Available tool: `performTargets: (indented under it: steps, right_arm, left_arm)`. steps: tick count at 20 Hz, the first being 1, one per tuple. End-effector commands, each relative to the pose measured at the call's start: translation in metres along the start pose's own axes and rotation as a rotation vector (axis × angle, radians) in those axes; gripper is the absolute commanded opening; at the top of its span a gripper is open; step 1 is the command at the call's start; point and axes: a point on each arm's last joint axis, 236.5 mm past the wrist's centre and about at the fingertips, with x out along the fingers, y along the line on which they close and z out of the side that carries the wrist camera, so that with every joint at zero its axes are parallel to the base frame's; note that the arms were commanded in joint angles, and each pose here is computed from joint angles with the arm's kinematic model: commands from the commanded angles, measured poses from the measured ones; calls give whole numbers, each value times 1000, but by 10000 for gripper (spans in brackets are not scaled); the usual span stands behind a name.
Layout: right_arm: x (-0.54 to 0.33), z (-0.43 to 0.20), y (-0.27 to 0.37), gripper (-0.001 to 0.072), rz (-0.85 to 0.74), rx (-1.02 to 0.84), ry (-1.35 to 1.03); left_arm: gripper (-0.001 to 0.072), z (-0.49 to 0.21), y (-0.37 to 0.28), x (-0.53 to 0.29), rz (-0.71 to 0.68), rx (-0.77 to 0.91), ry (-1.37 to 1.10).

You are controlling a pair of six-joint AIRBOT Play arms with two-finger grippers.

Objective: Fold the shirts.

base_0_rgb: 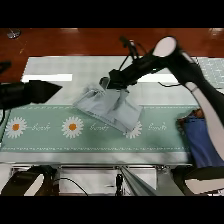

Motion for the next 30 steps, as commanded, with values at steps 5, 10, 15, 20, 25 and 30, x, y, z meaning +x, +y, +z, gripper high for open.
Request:
performTargets:
  steps: [5, 10, 15, 20, 25, 30]
  right_arm:
    - [64, 27, -8, 18, 39, 51, 33]
    - [84, 29, 20, 18, 62, 5, -9]
    - [100, 31, 41, 637, 185, 8, -19]
    - [27, 38, 18, 637, 188, 39, 0]
    - [-149, -8, -84, 637, -244, 22, 39]
    - [-237, -59, -176, 631, -692, 287, -369]
  left_arm:
    - [29, -50, 16, 4, 21, -43, 37]
    - [30, -52, 23, 10, 31, -62, 37]
    - [30, -52, 25, 12, 34, -65, 34]
    - [29, -52, 28, 14, 38, -72, 36]
    - [29, -52, 28, 15, 38, -73, 38]
    - [29, -52, 28, 15, 37, -73, 38]
